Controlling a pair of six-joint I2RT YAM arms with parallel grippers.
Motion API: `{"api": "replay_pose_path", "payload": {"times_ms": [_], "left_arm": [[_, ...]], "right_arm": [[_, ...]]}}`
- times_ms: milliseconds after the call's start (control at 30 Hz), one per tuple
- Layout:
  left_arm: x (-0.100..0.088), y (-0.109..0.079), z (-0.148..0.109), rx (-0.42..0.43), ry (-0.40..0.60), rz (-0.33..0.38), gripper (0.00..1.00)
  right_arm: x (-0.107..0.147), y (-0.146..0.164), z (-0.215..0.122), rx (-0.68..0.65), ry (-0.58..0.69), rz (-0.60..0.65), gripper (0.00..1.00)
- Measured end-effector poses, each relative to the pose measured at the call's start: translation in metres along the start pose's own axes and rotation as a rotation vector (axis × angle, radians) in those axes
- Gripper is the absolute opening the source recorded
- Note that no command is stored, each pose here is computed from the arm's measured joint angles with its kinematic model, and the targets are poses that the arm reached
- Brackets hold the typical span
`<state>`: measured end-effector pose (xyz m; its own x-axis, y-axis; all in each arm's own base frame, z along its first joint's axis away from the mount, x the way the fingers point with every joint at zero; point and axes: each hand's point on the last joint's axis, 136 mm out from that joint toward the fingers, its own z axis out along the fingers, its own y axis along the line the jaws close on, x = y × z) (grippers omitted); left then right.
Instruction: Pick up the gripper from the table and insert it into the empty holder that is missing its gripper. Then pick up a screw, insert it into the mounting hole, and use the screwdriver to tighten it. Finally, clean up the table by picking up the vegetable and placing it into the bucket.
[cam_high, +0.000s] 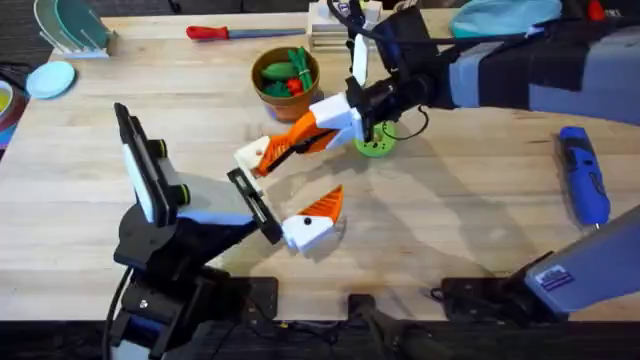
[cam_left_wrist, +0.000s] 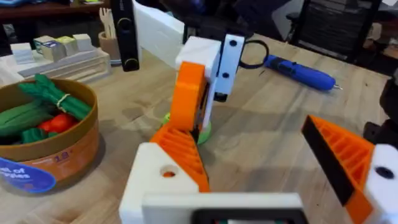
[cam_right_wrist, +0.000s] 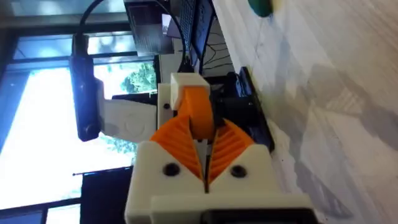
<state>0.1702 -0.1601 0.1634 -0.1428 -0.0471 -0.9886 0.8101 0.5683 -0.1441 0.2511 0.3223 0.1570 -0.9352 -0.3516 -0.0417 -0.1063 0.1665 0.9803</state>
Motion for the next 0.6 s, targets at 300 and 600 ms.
{"api": "replay_pose_path", "payload": {"times_ms": [300, 600], "left_arm": [[0.0, 0.013, 0.0, -0.071, -0.003, -0.017, 0.993], [-0.002, 0.034, -0.004, -0.193, -0.018, -0.025, 0.993]], "right_arm": [[-0.007, 0.001, 0.013, 0.041, -0.018, 0.021, 0.009], [-0.027, 0.006, 0.032, 0.088, -0.1, 0.029, 0.009]]}}
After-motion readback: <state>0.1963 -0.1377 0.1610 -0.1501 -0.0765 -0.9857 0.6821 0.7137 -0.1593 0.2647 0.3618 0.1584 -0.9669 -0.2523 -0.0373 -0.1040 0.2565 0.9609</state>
